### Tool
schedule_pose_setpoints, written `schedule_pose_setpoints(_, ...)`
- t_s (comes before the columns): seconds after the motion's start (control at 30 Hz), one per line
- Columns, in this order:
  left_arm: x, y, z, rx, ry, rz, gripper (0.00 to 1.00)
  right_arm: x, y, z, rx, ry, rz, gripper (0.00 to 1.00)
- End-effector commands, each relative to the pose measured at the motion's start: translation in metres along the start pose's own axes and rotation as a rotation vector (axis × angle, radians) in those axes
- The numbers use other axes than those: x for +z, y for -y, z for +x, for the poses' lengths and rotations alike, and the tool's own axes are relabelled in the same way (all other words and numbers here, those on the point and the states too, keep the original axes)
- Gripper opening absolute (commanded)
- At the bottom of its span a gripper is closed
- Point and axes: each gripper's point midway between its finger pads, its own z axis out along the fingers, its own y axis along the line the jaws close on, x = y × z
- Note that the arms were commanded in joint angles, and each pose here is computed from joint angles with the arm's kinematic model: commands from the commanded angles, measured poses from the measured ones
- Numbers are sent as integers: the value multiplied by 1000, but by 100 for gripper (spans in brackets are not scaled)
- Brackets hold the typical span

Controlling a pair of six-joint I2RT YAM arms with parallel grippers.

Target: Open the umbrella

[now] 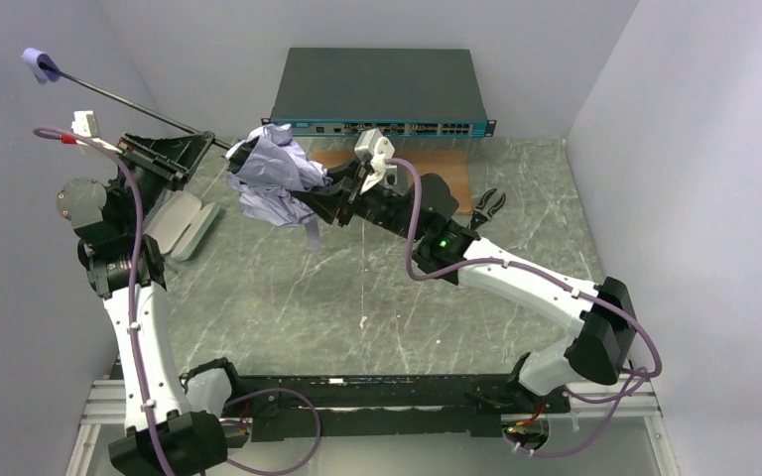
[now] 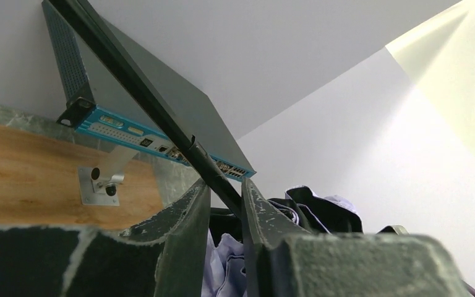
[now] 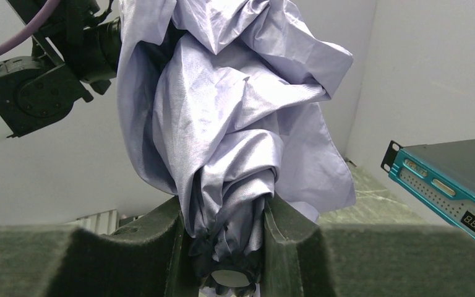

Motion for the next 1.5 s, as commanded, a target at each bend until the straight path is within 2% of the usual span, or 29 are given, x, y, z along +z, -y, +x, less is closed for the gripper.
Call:
schedule_pose_setpoints(0.0, 1, 18, -9, 60, 25, 66, 29, 0, -15, -57, -57, 197, -58, 0)
schedule_pose_setpoints(0.07, 2, 19, -8, 63, 21, 71, 24, 0, -17, -54, -54, 194, -69, 0)
schedule_pose_setpoints(0.13, 2, 21, -8, 84, 18, 83, 3, 0, -18, -50, -52, 180, -78, 0)
schedule_pose_setpoints(0.17, 1, 23, -8, 107, 17, 93, 0, -1, -19, -49, -52, 172, -84, 13)
schedule_pose_setpoints(0.2, 1, 26, -8, 139, 15, 107, 0, -2, -20, -46, -49, 159, -86, 19)
schedule_pose_setpoints(0.27, -1, 34, -7, 212, 15, 142, 0, -9, -22, -40, -38, 121, -89, 26)
schedule_pose_setpoints(0.3, -1, 36, -7, 233, 14, 143, 0, -14, -24, -33, -35, 90, -98, 33)
schedule_pose_setpoints(0.33, -1, 37, -5, 263, 8, 146, 0, -19, -25, -29, -40, 63, -100, 45)
schedule_pose_setpoints(0.4, -1, 40, 2, 315, -20, 157, 0, -32, -25, -18, -36, -7, -88, 76)
schedule_pose_setpoints(0.47, -1, 40, 16, 376, -62, 172, 0, -48, -24, -7, -43, -92, -89, 99)
schedule_pose_setpoints(0.5, -2, 41, 26, 423, -89, 184, 0, -56, -23, -1, -47, -135, -84, 100)
schedule_pose_setpoints(0.67, -5, 46, 86, 615, -235, 272, 0, -96, -8, -2, -50, -254, -44, 100)
schedule_pose_setpoints(0.77, -7, 47, 115, 637, -320, 342, 0, -100, 5, -14, -49, -252, -22, 96)
schedule_pose_setpoints(0.83, -7, 51, 130, 668, -354, 394, 0, -93, 8, -22, -42, -243, -36, 90)
schedule_pose_setpoints(1.13, -12, 88, 175, 803, -452, 623, 0, -64, -8, -5, 69, -256, -160, 58)
schedule_pose_setpoints(1.23, -15, 95, 177, 850, -446, 651, 0, -75, -9, 21, 51, -349, -167, 47)
schedule_pose_setpoints(1.37, -19, 95, 173, 911, -428, 657, 0, -123, -22, 60, 2, -531, -229, 33)
schedule_pose_setpoints(1.47, -23, 95, 175, 915, -434, 668, 0, -162, -23, 79, -30, -630, -220, 30)
